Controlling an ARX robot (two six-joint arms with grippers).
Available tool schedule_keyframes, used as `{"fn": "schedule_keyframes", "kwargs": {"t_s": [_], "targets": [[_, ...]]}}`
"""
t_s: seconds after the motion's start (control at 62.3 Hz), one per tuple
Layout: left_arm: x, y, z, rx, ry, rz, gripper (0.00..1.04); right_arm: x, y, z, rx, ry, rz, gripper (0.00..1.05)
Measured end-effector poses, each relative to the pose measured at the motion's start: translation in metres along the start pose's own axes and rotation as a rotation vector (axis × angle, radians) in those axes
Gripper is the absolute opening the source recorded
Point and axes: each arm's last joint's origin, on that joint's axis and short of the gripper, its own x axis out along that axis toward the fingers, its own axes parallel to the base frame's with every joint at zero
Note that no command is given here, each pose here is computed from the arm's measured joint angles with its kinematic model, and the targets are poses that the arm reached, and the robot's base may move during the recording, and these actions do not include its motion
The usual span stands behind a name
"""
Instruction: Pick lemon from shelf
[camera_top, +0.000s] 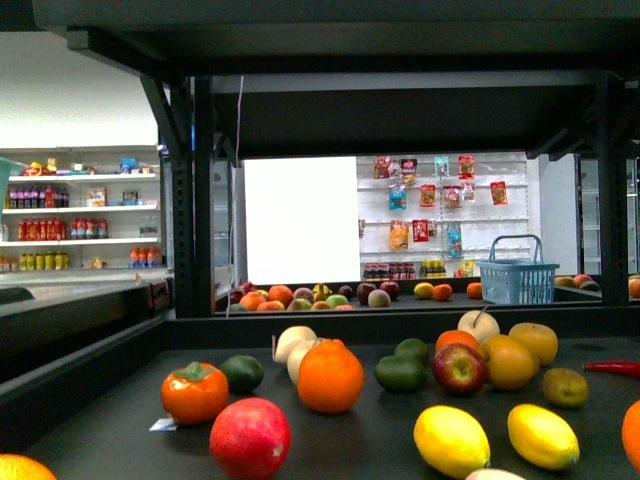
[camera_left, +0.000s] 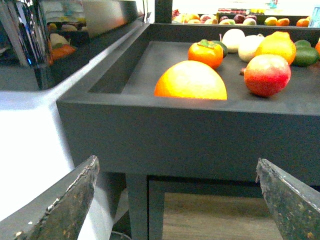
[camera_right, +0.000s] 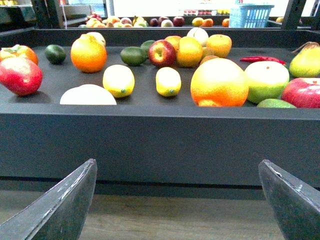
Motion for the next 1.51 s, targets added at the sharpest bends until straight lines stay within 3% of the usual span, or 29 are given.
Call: {"fn": "schedule_keyframes", "kwargs": {"t_s": [1.508], "targets": [[0.0,0.0,0.0,0.0,0.0,0.0,0.97,0.0,0.0,0.0,0.0,0.0,-0.001,0.97]]}}
